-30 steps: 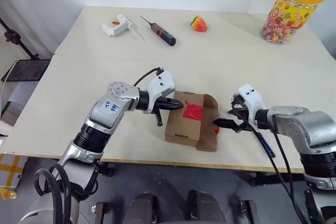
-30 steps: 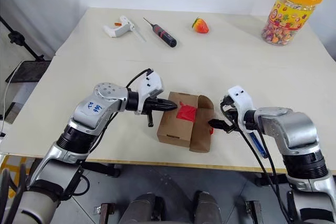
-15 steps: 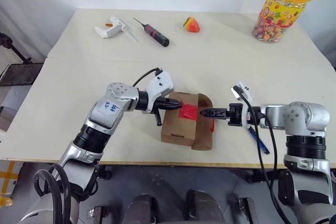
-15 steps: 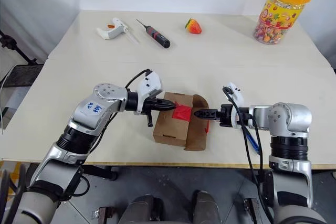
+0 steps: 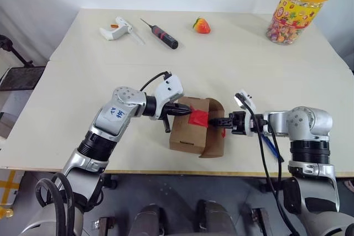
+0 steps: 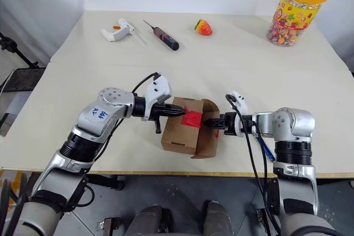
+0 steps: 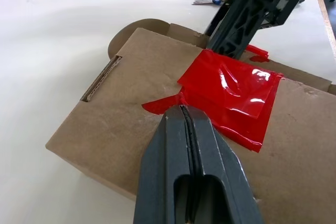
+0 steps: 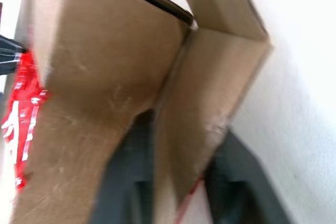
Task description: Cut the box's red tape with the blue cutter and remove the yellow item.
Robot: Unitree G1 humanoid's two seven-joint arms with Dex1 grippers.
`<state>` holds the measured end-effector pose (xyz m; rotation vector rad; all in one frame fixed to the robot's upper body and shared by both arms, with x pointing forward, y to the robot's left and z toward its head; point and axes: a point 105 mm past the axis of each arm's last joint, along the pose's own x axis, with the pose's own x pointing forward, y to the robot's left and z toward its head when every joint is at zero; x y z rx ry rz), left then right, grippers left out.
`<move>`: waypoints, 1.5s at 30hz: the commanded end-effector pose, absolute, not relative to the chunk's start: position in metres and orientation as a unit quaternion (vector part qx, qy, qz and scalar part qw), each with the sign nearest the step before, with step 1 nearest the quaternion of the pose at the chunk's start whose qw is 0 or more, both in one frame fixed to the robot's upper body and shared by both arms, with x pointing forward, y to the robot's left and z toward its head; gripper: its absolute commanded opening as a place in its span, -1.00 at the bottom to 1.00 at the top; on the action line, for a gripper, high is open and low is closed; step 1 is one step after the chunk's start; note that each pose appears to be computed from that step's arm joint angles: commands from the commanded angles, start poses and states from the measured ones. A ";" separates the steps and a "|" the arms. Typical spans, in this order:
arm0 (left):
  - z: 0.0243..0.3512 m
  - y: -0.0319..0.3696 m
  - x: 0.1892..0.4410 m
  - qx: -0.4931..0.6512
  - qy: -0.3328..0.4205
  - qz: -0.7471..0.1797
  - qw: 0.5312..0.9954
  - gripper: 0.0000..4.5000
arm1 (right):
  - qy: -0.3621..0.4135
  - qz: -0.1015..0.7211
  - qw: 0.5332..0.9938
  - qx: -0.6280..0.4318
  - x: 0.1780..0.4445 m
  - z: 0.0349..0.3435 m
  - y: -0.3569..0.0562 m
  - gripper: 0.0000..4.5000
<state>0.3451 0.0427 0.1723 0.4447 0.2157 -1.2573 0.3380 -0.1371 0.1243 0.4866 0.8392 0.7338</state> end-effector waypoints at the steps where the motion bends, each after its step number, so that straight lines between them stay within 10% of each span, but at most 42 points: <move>1: 0.162 0.047 0.346 0.210 0.113 -0.575 0.782 -1.00 | 0.348 0.336 0.852 0.199 0.343 0.158 -0.144 -0.97; 16: 0.158 0.044 0.351 0.196 0.098 -0.562 0.797 -1.00 | 0.286 0.332 0.898 0.048 0.320 0.245 -0.140 -0.97; 26: 0.157 0.035 0.350 0.186 0.094 -0.569 0.796 -1.00 | 0.264 0.255 0.929 0.050 0.331 0.216 -0.155 -0.97; 39: 0.159 0.036 0.346 0.193 0.095 -0.571 0.792 -1.00 | 0.354 0.283 0.876 0.166 0.357 0.160 -0.188 0.99; 45: 0.160 0.041 0.343 0.197 0.102 -0.568 0.792 -1.00 | 0.380 0.363 0.825 0.206 0.356 0.146 -0.171 0.99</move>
